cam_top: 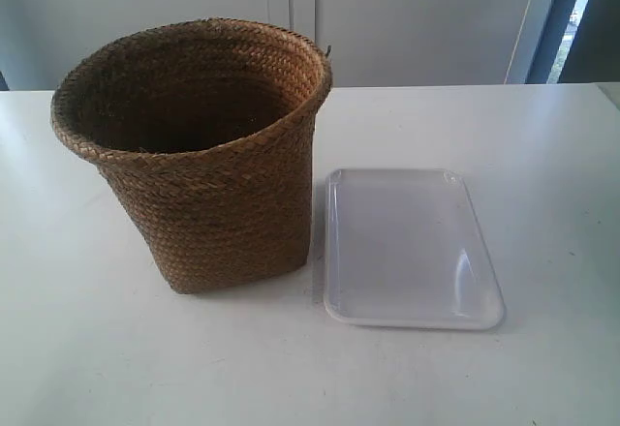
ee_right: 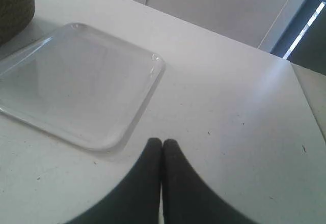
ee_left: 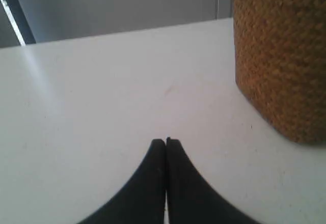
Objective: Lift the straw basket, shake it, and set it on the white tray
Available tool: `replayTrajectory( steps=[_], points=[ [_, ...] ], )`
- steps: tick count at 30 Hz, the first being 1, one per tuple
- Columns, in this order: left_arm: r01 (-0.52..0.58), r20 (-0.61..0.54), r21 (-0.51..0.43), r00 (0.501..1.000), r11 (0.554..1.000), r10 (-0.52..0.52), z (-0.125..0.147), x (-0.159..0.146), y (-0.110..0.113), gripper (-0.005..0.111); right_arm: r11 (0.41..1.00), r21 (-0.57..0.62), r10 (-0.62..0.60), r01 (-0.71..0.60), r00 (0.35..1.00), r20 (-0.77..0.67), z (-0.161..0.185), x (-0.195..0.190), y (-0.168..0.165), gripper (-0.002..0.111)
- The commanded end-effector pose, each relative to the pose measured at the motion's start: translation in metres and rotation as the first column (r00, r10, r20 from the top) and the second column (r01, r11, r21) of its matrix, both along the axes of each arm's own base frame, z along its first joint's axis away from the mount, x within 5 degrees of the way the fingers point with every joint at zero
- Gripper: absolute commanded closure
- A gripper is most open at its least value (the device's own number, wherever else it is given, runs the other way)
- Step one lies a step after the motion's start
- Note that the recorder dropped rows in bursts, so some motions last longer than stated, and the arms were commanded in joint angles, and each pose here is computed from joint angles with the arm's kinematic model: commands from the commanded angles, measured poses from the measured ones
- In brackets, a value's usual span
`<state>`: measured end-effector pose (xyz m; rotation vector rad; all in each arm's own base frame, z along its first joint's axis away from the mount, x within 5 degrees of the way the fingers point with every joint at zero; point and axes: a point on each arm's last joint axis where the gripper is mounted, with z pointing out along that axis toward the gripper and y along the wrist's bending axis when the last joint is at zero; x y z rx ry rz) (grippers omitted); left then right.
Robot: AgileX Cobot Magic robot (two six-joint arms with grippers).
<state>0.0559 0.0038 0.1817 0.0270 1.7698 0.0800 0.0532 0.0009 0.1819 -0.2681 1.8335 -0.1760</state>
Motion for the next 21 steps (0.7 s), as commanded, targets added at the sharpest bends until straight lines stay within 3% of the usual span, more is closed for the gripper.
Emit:
replayTrajectory(
  steps=[1, 13, 16, 21],
  points=[
    [0.023, 0.109, 0.008, 0.994, 1.0, -0.023, 0.009, 0.001, -0.002, 0.107, 1.0, -0.023, 0.01, -0.009, 1.0, 0.016, 0.0, 0.0, 0.0, 0.108],
    [0.019, 0.101, -0.015, 0.995, 1.0, -0.017, 0.008, 0.001, -0.002, 0.107, 1.0, -0.029, 0.012, -0.011, 1.0, 0.024, 0.0, 0.0, 0.0, 0.108],
    [0.018, 0.101, -0.049, 0.995, 0.999, -0.013, 0.008, 0.001, -0.002, 0.107, 1.0, -0.027, 0.014, -0.01, 0.989, 0.151, 0.012, 0.002, 0.0, 0.108],
    [0.001, 0.075, -0.145, 0.997, 0.989, 0.01, 0.005, 0.001, -0.002, 0.107, 1.0, -0.019, 0.015, -0.008, 0.904, 0.428, 0.038, 0.002, 0.001, 0.108]
  ],
)
